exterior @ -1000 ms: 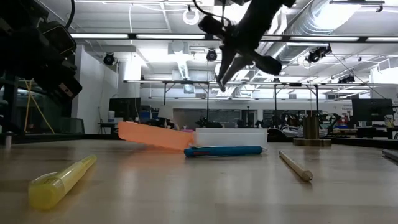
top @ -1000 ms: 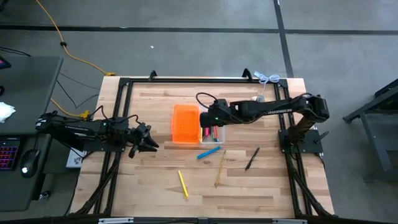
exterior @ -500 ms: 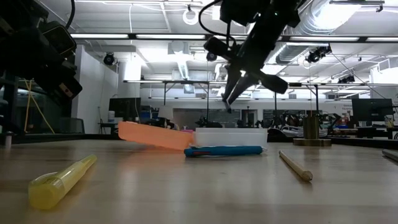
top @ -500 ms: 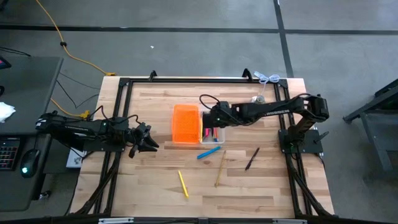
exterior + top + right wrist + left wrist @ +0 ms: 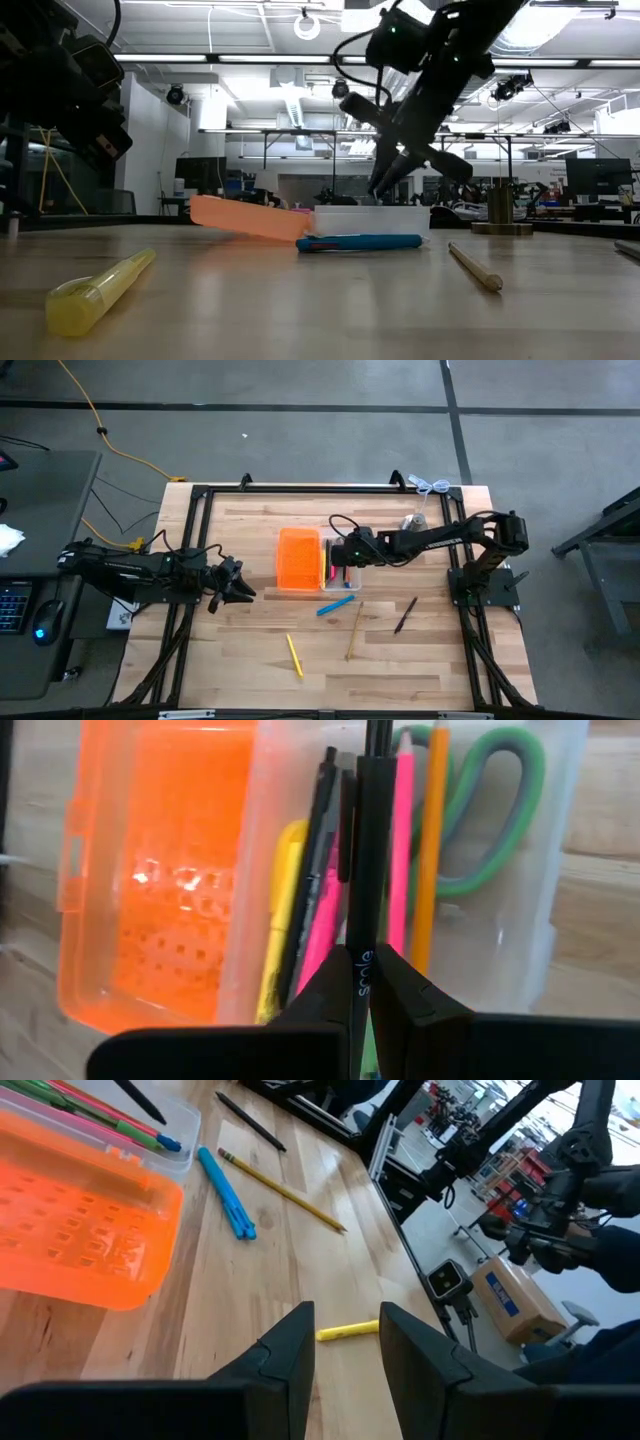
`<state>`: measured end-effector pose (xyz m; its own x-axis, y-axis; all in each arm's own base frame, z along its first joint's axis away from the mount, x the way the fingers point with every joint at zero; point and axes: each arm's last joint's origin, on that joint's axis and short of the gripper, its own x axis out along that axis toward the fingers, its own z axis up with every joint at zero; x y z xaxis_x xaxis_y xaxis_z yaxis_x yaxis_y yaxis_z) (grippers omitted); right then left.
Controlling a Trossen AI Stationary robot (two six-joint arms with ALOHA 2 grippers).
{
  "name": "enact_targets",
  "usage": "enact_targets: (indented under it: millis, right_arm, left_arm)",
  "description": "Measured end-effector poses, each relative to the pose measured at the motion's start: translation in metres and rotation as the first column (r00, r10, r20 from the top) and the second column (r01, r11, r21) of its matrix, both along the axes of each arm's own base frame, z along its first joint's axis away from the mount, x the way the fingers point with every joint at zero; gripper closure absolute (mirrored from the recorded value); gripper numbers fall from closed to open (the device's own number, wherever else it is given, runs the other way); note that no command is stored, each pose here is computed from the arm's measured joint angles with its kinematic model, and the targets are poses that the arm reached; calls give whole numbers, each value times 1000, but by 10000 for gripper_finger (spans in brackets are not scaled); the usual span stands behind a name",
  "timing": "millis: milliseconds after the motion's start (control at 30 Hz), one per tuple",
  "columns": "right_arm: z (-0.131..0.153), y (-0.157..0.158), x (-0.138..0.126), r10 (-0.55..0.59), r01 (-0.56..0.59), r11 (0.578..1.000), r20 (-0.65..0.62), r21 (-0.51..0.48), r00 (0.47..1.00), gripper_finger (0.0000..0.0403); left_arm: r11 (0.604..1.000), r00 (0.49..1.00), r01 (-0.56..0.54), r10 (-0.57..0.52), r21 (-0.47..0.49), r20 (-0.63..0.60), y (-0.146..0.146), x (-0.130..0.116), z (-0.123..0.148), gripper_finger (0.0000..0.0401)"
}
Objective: Pick & place school supplies into a supply box
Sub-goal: Put the right black pen into the supply box
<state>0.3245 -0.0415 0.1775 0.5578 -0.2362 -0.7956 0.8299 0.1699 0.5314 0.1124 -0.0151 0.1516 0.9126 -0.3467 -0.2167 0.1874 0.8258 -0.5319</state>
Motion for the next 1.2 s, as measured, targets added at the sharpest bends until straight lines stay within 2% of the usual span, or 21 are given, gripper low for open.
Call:
enact_targets:
  millis: [700,1200]
  right_arm:
    - [-20,-4,1,21,-21,1000,-57,11,998,402]
    - [-20,-4,1,47,-50,998,-72,-39,996,394]
  left_arm:
    - [1000,1000,-2,2,-2,-6,0,0,-1,256]
    - [1000,1000,-3,3,-18,-13,0,0,-1,256]
